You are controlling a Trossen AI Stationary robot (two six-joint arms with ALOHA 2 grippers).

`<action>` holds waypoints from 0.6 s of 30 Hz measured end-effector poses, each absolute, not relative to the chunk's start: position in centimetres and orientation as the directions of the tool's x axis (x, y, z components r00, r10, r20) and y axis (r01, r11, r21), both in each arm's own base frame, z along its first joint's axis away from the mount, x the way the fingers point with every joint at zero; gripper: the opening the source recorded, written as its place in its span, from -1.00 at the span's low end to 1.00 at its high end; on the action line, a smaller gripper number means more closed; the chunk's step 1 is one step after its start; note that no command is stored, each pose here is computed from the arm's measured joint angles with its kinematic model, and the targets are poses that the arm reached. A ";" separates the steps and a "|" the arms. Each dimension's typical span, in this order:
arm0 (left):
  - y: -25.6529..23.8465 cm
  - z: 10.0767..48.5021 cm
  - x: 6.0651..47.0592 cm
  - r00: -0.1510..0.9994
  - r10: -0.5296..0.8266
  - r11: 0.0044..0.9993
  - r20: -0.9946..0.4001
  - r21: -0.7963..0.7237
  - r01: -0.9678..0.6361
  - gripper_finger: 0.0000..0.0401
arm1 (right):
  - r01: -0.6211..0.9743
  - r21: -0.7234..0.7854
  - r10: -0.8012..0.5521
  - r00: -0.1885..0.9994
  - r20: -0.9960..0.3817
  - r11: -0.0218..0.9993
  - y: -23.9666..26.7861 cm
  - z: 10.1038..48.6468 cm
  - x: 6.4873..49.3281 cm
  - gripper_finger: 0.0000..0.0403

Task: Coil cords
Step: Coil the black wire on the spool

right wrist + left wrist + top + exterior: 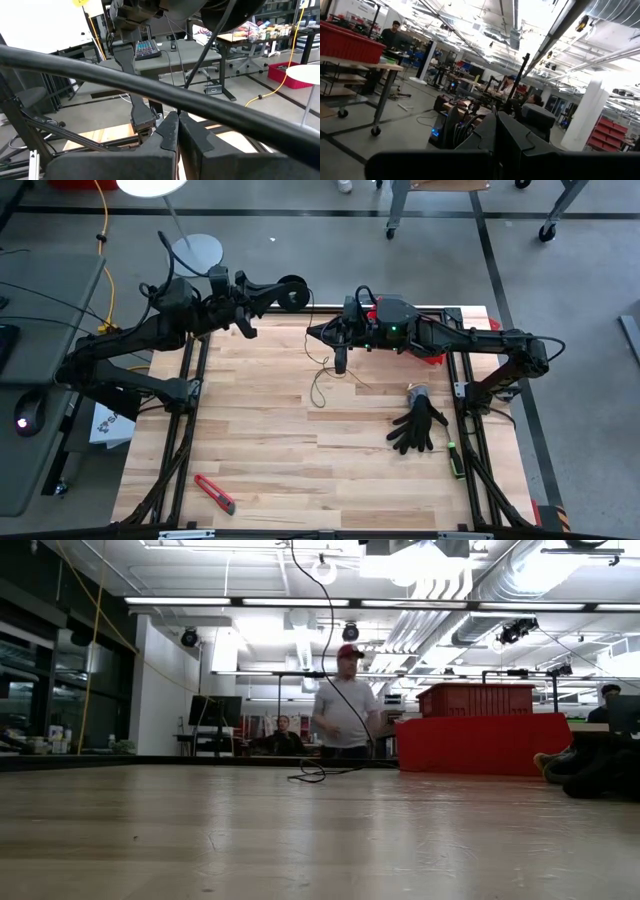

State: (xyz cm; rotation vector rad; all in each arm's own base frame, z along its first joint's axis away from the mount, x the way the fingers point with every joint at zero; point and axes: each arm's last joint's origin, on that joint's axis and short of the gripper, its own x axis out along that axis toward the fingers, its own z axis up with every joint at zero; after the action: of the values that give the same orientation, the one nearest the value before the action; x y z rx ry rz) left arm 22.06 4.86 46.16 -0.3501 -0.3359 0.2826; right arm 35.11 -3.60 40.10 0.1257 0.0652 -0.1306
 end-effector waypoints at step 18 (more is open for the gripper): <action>4.6 46.0 21.9 0.940 0.244 0.904 0.239 -0.406 -0.132 -0.99 | 0.017 0.181 -0.005 0.997 -0.071 0.983 -3.2 40.1 35.2 -1.00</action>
State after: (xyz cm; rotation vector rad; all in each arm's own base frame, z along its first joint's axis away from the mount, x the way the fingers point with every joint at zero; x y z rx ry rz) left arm 21.87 4.57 45.96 -0.3965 -0.2900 0.1971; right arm 35.15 -3.17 40.12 0.1829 0.0701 -0.0111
